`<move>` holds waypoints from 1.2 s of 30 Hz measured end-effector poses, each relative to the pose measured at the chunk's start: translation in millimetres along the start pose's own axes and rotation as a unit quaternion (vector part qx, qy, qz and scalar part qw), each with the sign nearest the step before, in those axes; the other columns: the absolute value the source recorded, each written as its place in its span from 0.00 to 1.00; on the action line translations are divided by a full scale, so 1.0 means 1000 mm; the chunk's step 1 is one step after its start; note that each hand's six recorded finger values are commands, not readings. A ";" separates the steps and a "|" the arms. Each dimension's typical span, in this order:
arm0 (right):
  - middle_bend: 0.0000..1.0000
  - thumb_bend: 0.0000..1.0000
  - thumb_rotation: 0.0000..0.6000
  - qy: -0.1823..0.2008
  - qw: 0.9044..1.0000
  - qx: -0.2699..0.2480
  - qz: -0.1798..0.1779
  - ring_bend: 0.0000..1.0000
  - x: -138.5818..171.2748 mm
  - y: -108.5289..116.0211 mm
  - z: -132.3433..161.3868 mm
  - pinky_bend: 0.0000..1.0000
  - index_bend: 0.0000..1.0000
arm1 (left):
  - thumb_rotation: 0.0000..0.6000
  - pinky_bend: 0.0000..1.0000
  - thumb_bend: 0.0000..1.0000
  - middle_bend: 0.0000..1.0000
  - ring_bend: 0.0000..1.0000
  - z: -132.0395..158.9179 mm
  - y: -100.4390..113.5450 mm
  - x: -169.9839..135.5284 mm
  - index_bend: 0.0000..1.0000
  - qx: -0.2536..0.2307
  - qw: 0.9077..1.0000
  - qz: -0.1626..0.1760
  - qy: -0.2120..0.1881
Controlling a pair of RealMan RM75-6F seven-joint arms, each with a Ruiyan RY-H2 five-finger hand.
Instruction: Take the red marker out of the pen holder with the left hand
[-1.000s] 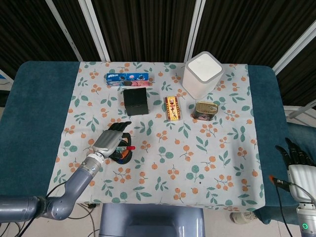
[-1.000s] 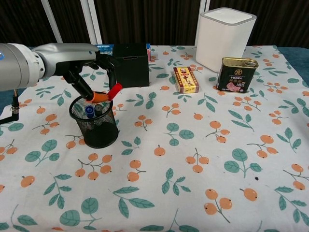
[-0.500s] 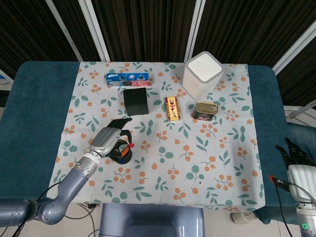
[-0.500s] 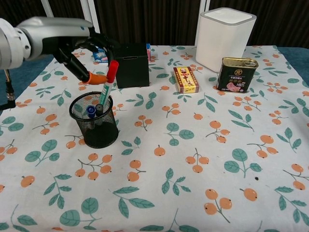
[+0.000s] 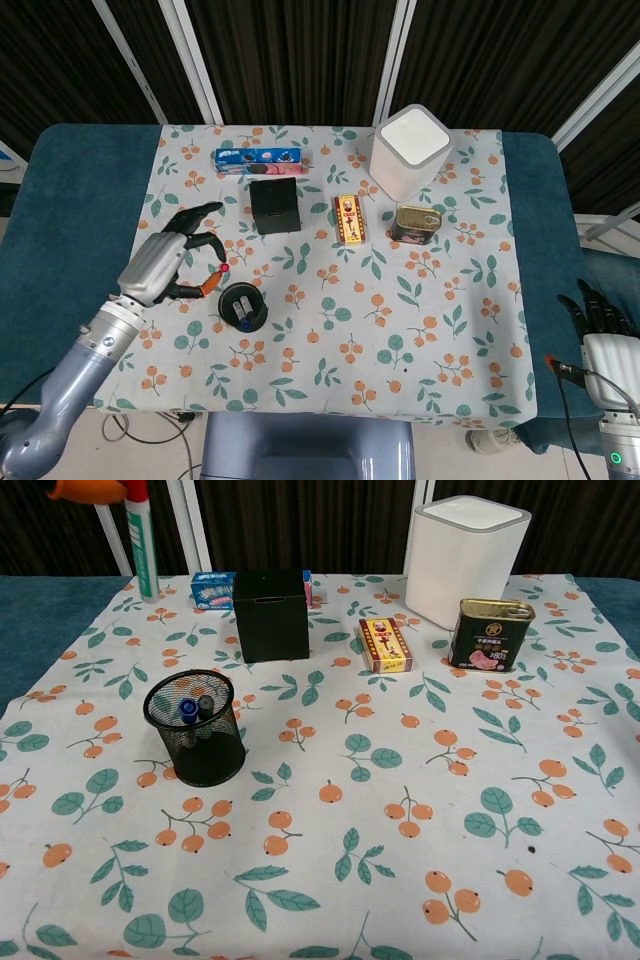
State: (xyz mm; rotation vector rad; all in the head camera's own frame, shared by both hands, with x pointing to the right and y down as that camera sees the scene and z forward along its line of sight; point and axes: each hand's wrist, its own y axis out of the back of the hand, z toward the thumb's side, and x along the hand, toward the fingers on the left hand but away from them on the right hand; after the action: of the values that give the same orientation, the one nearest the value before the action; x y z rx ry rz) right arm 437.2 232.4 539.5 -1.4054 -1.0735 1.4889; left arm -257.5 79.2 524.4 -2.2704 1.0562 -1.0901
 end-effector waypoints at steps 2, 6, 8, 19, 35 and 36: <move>0.00 0.18 1.00 -0.001 1.000 0.000 0.000 0.10 0.000 0.000 0.000 0.19 0.20 | 1.00 0.00 0.38 0.05 0.00 -0.010 0.006 -0.004 0.55 -0.012 1.000 0.004 0.006; 0.00 0.18 1.00 -0.001 1.000 0.001 0.000 0.10 0.000 0.000 0.000 0.19 0.19 | 1.00 0.00 0.38 0.05 0.00 -0.038 0.012 -0.004 0.55 -0.015 0.999 0.007 0.029; 0.00 0.18 1.00 0.000 1.000 0.004 -0.001 0.10 0.000 0.000 0.000 0.19 0.19 | 1.00 0.00 0.38 0.05 0.00 -0.056 0.015 -0.001 0.55 -0.011 0.999 0.007 0.045; 0.00 0.18 1.00 -0.001 1.000 0.005 -0.002 0.10 0.000 0.000 0.000 0.19 0.19 | 1.00 0.00 0.38 0.05 0.00 -0.118 -0.015 0.032 0.55 -0.019 0.995 -0.014 0.100; 0.00 0.18 1.00 0.001 1.000 0.005 -0.001 0.10 0.000 0.000 0.000 0.19 0.20 | 1.00 0.00 0.38 0.05 0.00 -0.126 -0.068 0.066 0.54 -0.008 0.991 -0.065 0.118; 0.00 0.18 1.00 0.000 1.000 0.005 -0.001 0.10 -0.001 0.000 0.000 0.19 0.20 | 1.00 0.00 0.38 0.05 0.00 -0.127 -0.072 0.067 0.54 -0.006 0.990 -0.068 0.120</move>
State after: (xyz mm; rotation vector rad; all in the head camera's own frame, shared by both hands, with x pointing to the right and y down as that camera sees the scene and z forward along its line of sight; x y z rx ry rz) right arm 437.5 231.9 539.4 -1.3965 -1.0660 1.4904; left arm -297.5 67.6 679.2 -2.2898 1.0092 -1.4458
